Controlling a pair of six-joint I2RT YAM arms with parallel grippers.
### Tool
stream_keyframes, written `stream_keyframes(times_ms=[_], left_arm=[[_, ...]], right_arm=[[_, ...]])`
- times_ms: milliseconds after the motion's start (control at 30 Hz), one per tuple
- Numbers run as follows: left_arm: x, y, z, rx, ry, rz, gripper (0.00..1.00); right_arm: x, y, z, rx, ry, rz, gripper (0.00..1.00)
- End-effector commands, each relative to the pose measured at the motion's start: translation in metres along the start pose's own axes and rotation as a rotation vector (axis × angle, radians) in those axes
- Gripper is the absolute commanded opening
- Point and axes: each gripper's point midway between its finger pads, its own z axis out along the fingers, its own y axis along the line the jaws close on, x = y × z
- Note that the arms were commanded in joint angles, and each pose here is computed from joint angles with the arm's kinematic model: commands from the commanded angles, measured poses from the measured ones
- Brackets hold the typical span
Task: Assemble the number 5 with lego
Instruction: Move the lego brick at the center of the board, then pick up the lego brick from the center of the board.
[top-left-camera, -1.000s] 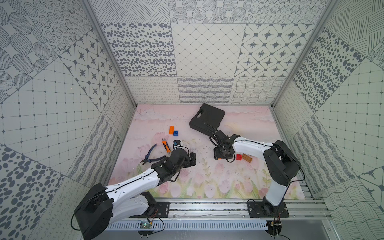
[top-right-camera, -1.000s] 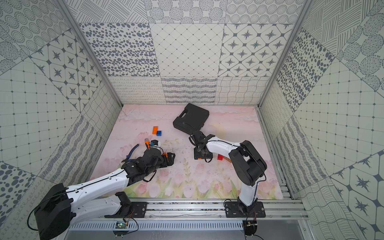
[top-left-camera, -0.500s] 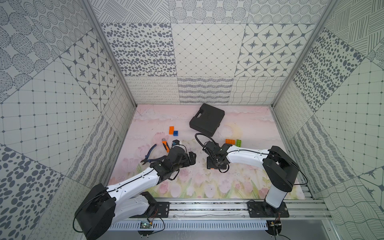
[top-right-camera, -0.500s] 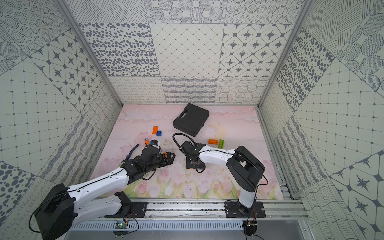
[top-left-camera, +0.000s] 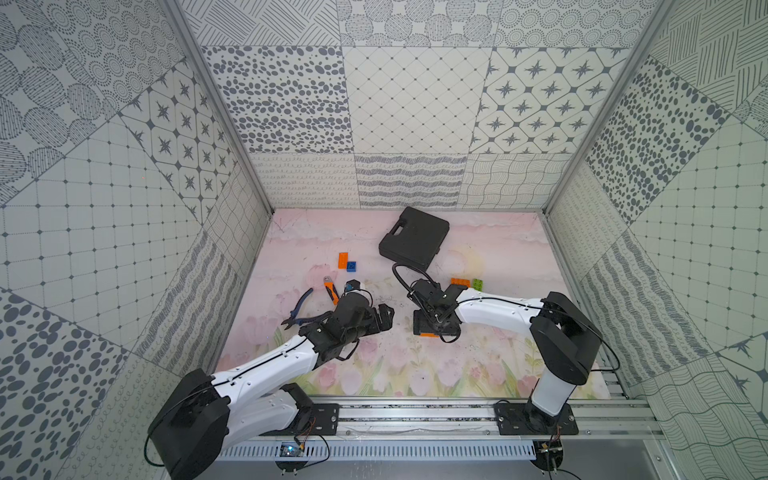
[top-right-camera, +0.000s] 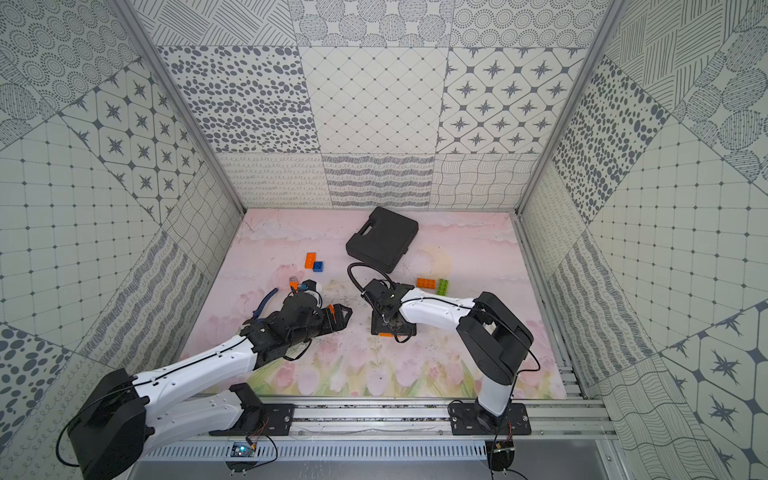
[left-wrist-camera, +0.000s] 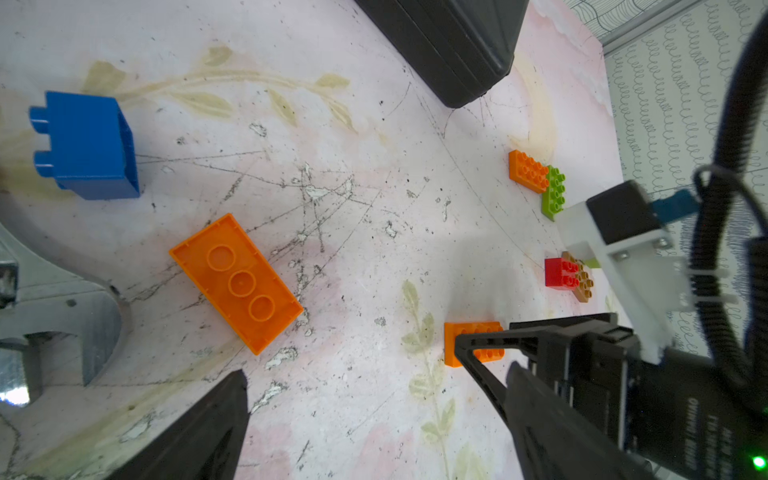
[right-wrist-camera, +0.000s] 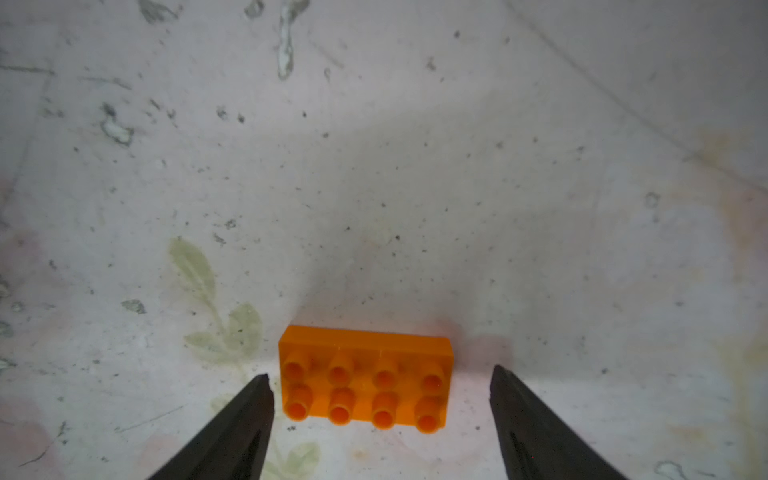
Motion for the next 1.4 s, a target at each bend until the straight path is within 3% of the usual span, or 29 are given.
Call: stream_keyframes(times_ms=[0,200,267,367,567,1033,1367], left_arm=[[-0.003,-0.025,-0.001,0.080,0.028,0.057,1.00],[0.016,-0.063,0.015,0.091,0.133,0.206,1.00],[0.026,-0.079,0.022,0.103,0.172,0.260,1.00],[0.038,-0.098,0.032,0.104,0.214,0.331,1.00],[0.053,-0.118,0.045,0.103,0.261,0.386,1.00],[0.055,-0.118,0.047,0.106,0.262,0.383,1.00],[0.054,-0.116,0.047,0.098,0.255,0.385,0.99]], right_arm=[[-0.027,-0.020,-0.040,-0.023,-0.107,0.019,0.83],[-0.050,-0.104,-0.044,-0.022,-0.140,0.177,0.72],[-0.054,-0.121,-0.040,-0.042,-0.124,0.206,0.67],[-0.059,-0.132,-0.032,-0.045,-0.097,0.211,0.66],[-0.060,-0.138,-0.015,-0.015,-0.036,0.220,0.61],[-0.053,-0.144,0.007,0.033,0.009,0.197,0.55],[-0.052,-0.142,0.008,0.027,0.014,0.186,0.40]])
